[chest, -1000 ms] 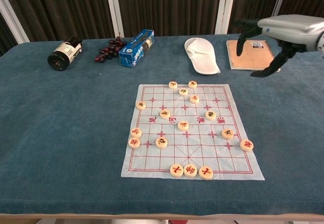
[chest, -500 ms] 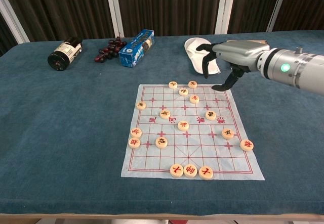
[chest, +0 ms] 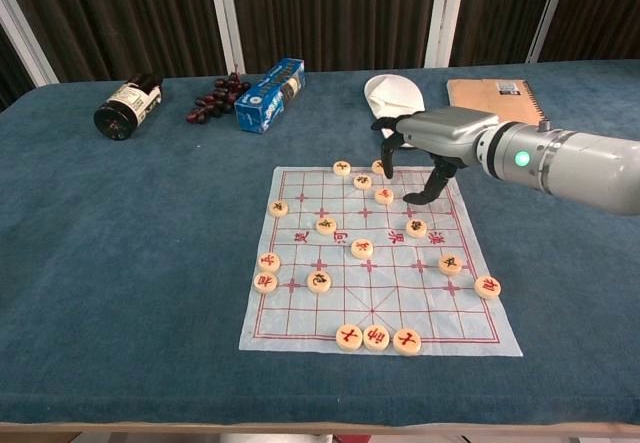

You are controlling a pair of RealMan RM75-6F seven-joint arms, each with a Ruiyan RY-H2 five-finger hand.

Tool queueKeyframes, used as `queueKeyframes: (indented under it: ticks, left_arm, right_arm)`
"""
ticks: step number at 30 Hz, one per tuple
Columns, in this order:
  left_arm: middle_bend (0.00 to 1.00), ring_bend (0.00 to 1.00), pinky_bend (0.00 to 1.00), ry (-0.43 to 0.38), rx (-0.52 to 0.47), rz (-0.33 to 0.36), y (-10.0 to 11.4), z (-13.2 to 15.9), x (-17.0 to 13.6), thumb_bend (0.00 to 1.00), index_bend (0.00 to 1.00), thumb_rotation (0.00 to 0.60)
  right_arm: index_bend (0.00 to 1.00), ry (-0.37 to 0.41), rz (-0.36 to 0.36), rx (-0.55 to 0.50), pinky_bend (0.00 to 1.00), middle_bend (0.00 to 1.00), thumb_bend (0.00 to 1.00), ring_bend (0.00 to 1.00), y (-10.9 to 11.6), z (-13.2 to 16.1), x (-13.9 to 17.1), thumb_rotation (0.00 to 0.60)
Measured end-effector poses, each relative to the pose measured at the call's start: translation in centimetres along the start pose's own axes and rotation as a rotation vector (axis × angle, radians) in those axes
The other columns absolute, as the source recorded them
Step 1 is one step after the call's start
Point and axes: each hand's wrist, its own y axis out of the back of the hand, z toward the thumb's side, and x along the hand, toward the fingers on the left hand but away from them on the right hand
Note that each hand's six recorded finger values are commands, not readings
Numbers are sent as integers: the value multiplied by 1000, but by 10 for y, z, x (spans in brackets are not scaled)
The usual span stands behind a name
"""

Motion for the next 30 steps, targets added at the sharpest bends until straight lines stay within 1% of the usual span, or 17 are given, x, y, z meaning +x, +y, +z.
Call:
queueKeyframes:
  ticks: [24, 30]
  left_arm:
    - [0, 0, 0, 9, -3, 7, 3, -4, -3, 414, 0, 600]
    - [0, 0, 0, 9, -6, 10, 5, -4, -4, 414, 0, 600]
  right_arm:
    - [540, -2, 25, 17, 0, 6, 454, 0, -9, 18, -16, 600]
    - [555, -5, 22, 21, 0, 7, 500, 0, -8, 20, -17, 600]
